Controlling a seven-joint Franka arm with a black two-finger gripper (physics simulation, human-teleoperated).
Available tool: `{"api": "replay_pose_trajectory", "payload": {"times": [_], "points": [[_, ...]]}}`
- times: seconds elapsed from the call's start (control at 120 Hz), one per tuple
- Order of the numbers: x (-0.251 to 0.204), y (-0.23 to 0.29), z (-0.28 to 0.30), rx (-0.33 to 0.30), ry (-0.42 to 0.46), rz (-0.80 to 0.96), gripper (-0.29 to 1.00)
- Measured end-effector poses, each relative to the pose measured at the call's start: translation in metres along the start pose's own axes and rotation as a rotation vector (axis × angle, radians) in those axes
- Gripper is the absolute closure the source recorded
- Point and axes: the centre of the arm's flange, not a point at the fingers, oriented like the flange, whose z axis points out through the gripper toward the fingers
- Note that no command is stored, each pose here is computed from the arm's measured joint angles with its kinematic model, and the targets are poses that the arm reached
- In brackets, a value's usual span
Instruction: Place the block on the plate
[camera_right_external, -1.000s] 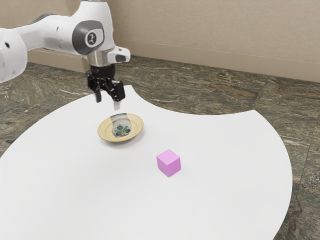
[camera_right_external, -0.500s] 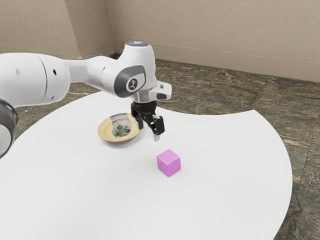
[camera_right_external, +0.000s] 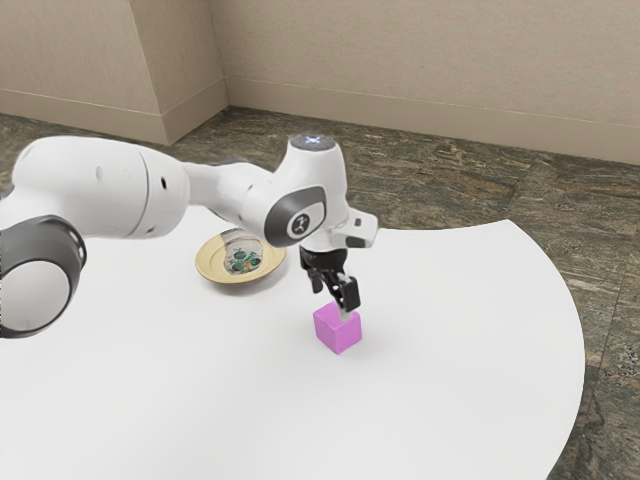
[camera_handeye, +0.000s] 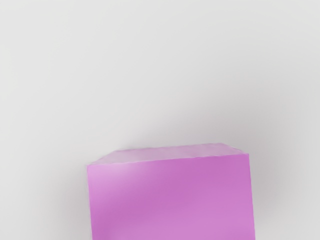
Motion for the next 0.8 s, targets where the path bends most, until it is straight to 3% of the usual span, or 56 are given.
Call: {"api": "replay_pose_trajectory", "payload": {"times": [0.8], "points": [[0.003, -0.005, 0.047, -0.018, -0.022, -0.059, 0.00]]}}
